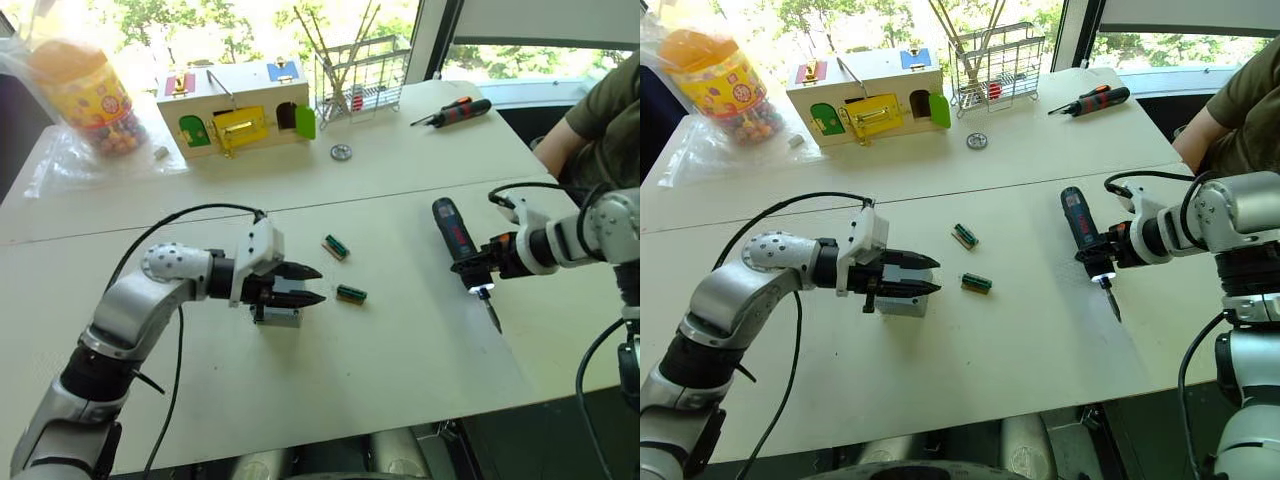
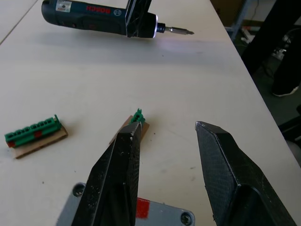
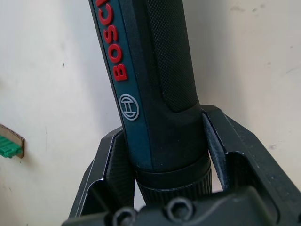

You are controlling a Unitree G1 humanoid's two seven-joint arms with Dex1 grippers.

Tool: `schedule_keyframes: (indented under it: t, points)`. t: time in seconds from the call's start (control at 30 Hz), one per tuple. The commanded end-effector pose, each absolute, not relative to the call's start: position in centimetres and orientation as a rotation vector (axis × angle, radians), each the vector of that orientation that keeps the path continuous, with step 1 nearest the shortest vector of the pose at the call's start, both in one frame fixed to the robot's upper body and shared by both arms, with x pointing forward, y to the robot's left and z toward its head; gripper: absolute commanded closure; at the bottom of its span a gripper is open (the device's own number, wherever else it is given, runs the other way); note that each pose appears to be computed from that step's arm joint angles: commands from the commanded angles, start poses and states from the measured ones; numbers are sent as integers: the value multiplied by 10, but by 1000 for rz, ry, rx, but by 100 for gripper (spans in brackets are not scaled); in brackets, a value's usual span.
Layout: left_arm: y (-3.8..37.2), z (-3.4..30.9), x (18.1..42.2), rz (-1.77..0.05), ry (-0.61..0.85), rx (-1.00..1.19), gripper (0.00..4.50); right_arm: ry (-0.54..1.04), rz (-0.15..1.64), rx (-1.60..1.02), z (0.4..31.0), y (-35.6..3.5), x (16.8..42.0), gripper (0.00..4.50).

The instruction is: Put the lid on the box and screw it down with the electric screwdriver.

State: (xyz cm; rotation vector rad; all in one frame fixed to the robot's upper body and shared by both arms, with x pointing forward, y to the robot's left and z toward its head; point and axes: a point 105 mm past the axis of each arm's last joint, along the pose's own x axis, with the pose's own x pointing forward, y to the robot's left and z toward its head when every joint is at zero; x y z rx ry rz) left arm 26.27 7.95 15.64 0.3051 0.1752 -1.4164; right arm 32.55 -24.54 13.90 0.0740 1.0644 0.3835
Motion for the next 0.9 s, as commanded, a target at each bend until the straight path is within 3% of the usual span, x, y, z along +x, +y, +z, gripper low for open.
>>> schedule_keyframes:
  t: [0.03,0.27,0.3,0.43,0.47,0.57,0.67,0.77,0.9]
  points:
    - [75,157,257,-1415,147,340,264,1007,420,51,155,-243,334,267]
    - [75,154,260,-1386,144,323,264,1036,437,-14,142,-244,339,267]
    - [76,154,261,-1382,140,323,264,1037,443,-25,141,-244,339,166]
    - [78,156,269,-1355,124,328,264,1033,441,-43,139,-246,340,29]
    - [79,157,271,-1349,120,325,264,1026,437,-46,140,-247,341,1]
    - [83,161,276,-1329,113,304,264,983,432,-64,143,-249,346,1]
    - [97,173,287,-1261,91,237,264,841,451,-138,162,-247,358,1]
    - [124,186,293,-1182,97,184,264,419,602,-280,216,-217,371,1]
    - [166,192,295,-1051,143,127,264,94,762,-349,237,-177,344,1]
